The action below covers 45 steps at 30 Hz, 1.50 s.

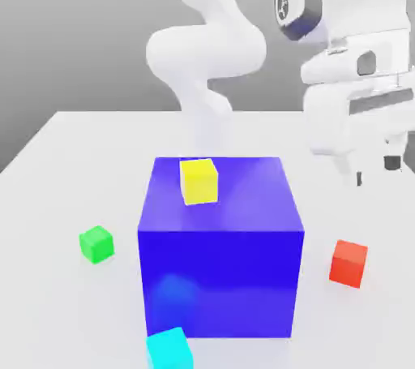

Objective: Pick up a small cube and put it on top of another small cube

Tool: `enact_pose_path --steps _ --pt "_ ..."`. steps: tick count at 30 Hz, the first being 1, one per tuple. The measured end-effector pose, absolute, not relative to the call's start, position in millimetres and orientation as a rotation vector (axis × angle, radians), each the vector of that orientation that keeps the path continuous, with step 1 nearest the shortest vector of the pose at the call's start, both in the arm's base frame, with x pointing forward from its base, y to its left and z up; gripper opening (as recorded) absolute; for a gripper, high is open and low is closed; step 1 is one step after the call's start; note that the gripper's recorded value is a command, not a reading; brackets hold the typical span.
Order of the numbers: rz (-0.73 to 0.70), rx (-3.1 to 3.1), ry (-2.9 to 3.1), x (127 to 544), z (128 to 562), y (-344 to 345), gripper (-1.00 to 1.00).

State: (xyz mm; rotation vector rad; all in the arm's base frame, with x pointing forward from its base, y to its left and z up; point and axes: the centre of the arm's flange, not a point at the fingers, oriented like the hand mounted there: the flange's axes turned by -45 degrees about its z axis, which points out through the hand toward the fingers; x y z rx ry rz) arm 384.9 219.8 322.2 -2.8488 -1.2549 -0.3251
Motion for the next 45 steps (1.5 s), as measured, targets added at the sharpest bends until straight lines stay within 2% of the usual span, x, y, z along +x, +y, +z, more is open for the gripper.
enact_pose_path --steps 6,12,13,20,26,34,40,42,45 --pt "-0.032 -2.670 -1.654 307.8 206.4 257.0 0.00" --pt "-0.001 -2.655 -1.679 301.1 141.2 256.1 0.00" --pt "0.000 -2.655 -1.679 300.7 135.2 255.7 -1.00" --pt "0.001 -2.655 -1.679 300.6 135.8 255.7 -1.00" --pt "0.001 -2.657 -1.678 301.2 189.8 255.5 -1.00" --pt "0.022 -2.676 -1.782 418.4 234.8 218.4 -1.00" --pt "0.089 -2.760 -1.810 511.3 272.2 140.0 -1.00" --pt "0.095 -2.865 -1.610 526.6 275.6 91.3 -1.00" --pt "0.071 -3.002 -1.206 527.6 271.7 23.5 -1.00"
